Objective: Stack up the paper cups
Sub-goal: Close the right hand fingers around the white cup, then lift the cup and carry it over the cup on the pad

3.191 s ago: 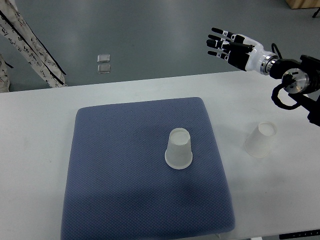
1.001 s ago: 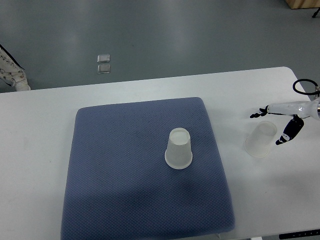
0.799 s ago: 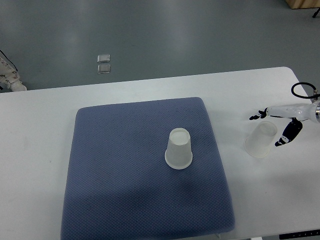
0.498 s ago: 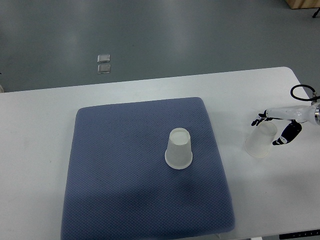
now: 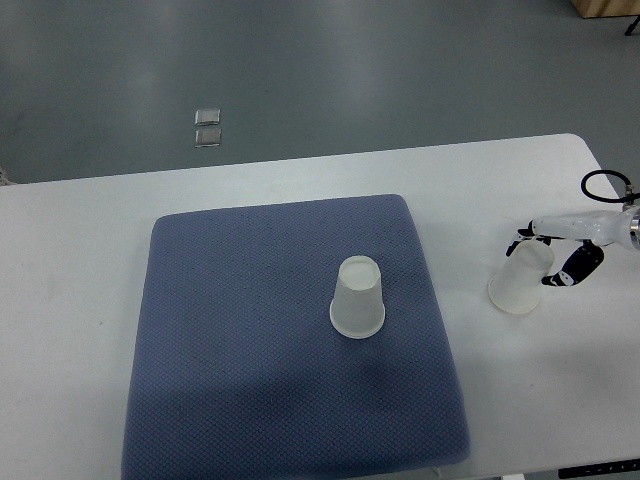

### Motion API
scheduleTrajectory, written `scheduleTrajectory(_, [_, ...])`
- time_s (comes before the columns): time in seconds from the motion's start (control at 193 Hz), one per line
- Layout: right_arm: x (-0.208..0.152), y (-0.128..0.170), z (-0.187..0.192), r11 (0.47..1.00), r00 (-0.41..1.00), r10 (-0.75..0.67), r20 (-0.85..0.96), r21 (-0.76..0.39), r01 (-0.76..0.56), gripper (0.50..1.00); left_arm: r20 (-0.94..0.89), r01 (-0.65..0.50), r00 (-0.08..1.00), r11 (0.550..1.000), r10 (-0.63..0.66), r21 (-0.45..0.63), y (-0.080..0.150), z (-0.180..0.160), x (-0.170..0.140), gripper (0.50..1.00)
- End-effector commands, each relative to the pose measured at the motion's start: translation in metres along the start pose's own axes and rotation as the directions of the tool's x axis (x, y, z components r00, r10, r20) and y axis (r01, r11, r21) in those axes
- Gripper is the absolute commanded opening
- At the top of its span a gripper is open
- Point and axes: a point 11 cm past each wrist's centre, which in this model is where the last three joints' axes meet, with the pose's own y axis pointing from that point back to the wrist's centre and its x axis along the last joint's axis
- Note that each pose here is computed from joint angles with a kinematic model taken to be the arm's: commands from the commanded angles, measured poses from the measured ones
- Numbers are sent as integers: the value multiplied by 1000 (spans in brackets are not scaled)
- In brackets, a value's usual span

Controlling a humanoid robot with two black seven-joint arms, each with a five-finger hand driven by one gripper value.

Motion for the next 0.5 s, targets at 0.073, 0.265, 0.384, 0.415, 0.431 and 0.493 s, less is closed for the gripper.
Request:
scheduleTrajectory(0.073, [17, 3, -5, 999, 1000, 29, -7, 25, -29, 695, 0, 0, 1000, 1000, 0, -1, 0, 1, 0, 1000])
scheduleTrajectory(0.265, [58, 10, -23, 992, 994, 98, -50, 89, -93, 699, 0, 0, 1000, 1000, 0, 0, 0, 0, 0, 1000])
scheduleTrajectory(0.384, [94, 20, -43, 985, 991, 108, -83, 144, -95, 699, 0, 0, 1000, 1000, 0, 0, 0, 0, 0, 1000])
scheduleTrajectory(0.415, [102, 23, -49, 984, 991, 100, -91, 156, -85, 699, 0, 0, 1000, 1000, 0, 0, 0, 0, 0, 1000])
scheduleTrajectory(0.431, [108, 24, -55, 983, 991, 94, -98, 169, -77, 699, 0, 0, 1000, 1000, 0, 0, 0, 0, 0, 1000])
scheduleTrajectory(0.493, [118, 24, -72, 977, 990, 79, -117, 209, -54, 699, 0, 0, 1000, 1000, 0, 0, 0, 0, 0, 1000])
